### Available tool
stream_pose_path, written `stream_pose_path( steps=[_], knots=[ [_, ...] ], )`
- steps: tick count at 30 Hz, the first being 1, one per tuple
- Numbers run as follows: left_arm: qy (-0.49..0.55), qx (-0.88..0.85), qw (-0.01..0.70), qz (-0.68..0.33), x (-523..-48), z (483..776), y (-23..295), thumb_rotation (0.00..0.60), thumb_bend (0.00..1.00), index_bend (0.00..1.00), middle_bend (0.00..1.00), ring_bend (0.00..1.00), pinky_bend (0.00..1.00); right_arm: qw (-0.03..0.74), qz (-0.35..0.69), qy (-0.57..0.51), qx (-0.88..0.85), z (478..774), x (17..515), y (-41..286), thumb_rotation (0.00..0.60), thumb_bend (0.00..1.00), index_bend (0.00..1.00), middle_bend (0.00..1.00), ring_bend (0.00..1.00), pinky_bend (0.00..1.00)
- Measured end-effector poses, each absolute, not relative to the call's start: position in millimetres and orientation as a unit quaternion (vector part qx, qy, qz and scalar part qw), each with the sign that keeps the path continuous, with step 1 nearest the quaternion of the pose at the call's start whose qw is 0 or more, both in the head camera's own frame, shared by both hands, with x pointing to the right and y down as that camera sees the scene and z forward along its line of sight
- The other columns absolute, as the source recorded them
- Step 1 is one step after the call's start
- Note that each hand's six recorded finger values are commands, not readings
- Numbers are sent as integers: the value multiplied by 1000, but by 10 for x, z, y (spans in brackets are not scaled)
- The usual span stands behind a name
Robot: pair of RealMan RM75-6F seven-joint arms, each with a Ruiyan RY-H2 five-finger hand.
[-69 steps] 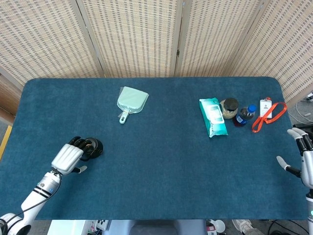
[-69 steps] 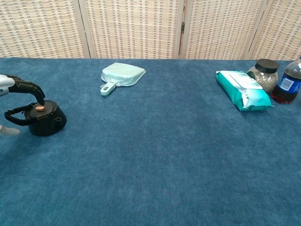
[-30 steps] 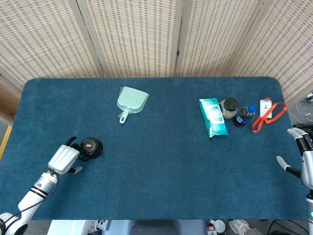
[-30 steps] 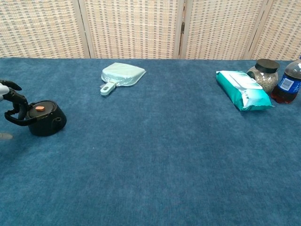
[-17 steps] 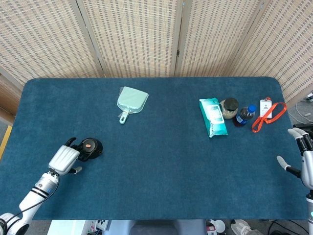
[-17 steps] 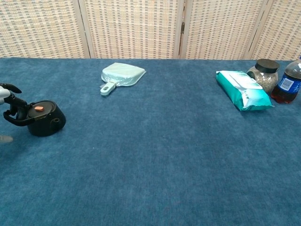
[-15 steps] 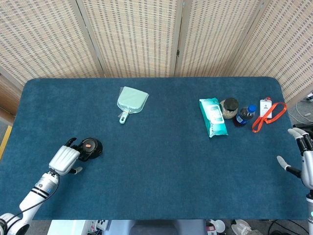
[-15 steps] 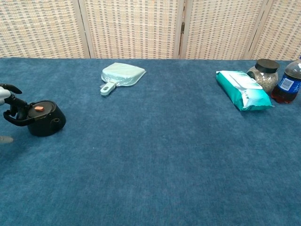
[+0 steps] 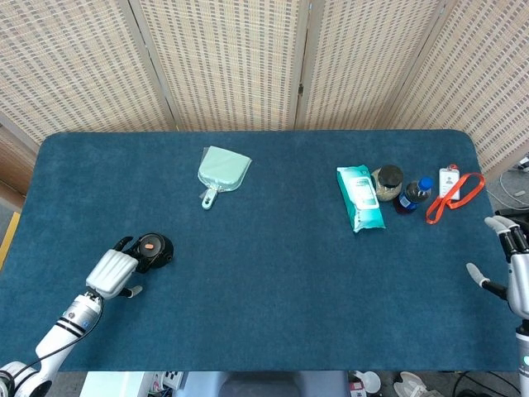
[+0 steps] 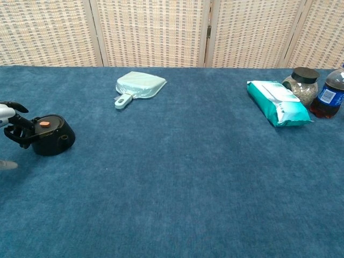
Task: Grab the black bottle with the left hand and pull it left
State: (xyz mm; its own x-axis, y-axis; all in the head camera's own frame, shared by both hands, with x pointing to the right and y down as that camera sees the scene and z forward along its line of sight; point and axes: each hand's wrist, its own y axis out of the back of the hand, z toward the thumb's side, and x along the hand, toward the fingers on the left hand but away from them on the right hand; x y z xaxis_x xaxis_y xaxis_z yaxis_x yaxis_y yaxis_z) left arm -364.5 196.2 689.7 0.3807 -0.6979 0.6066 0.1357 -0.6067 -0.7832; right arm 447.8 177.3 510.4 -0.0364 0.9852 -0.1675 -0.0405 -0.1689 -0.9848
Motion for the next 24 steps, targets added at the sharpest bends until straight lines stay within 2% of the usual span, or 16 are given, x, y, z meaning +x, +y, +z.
stream_pose_path(
  steps=[24],
  knots=[
    [182,-734,376,-535,-3625,6982,2082,600,151,590,731,614,59,454,561,-452,-525,5121,4492,1790,600,153,250,260,199,122]
  ],
)
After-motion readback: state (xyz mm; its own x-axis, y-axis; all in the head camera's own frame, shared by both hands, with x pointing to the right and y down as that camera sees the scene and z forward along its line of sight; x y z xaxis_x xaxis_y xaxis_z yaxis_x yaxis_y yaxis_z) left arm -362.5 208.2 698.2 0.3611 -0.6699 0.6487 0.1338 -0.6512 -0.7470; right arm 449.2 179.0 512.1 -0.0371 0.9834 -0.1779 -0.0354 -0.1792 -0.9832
